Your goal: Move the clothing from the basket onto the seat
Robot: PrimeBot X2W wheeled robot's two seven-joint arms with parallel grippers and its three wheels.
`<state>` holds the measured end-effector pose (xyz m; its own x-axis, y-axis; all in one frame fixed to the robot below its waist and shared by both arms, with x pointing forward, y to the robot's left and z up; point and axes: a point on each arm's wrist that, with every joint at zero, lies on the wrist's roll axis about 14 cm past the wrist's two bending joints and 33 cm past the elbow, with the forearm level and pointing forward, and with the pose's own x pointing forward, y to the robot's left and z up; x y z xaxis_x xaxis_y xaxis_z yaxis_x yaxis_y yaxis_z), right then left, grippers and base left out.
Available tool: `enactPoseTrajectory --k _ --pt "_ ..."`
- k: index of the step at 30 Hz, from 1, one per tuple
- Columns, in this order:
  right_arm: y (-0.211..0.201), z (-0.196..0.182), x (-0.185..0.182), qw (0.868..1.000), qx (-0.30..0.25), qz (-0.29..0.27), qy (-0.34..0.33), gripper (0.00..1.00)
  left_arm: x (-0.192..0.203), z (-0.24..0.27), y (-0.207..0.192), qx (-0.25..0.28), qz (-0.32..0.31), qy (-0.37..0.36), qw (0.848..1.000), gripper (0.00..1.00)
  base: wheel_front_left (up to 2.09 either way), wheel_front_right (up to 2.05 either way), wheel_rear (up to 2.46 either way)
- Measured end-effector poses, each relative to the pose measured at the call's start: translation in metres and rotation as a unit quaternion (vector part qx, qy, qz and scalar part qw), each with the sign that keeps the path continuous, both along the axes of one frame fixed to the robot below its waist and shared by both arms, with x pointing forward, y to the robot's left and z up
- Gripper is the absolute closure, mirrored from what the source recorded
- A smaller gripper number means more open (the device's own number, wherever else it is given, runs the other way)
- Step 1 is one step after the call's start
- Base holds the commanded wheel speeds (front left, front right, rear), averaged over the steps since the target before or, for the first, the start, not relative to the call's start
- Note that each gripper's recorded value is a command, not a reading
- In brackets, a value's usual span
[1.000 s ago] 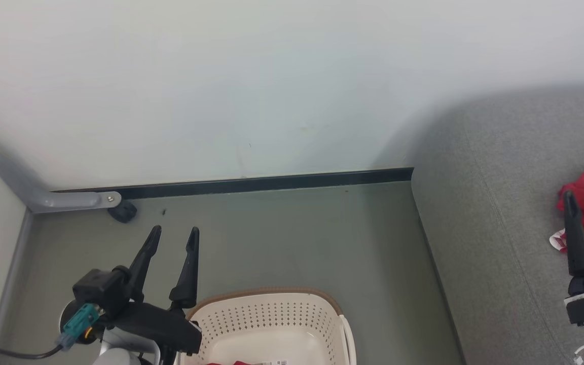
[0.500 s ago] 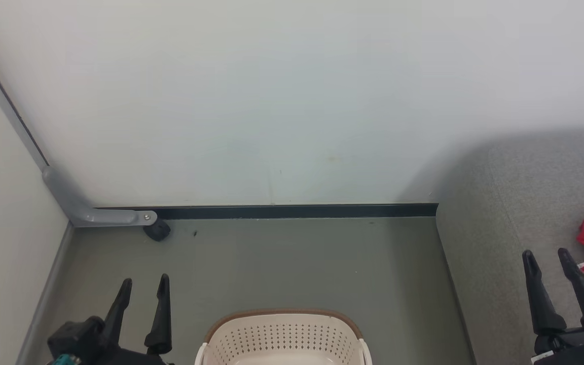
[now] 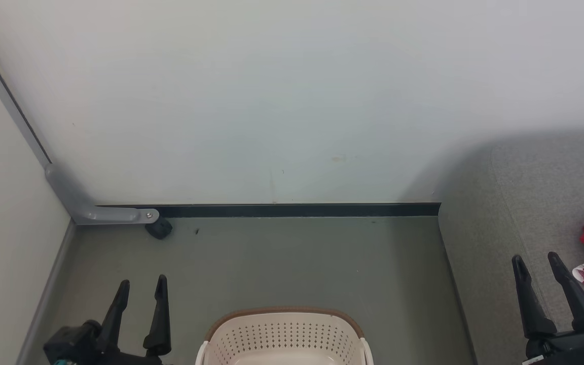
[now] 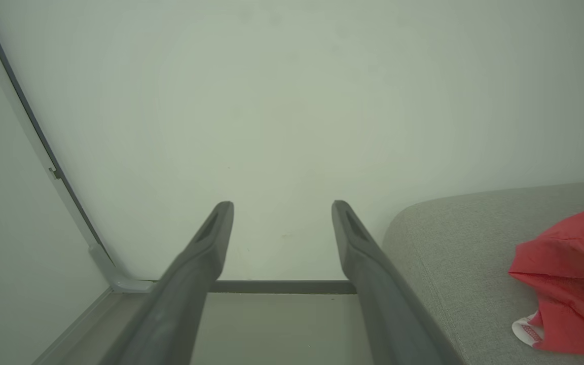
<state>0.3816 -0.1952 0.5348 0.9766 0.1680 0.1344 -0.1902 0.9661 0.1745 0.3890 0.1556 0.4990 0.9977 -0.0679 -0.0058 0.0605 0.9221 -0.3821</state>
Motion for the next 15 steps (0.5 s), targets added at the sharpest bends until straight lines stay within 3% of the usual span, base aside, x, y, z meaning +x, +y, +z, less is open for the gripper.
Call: enactPoseTrajectory --k 15 --pt "0.001 0.001 0.014 1.0 -0.007 0.004 -0.004 0.0 0.008 -0.023 -0.023 -0.001 -0.029 0.033 0.999 0.0 0.0 0.0 0.0"
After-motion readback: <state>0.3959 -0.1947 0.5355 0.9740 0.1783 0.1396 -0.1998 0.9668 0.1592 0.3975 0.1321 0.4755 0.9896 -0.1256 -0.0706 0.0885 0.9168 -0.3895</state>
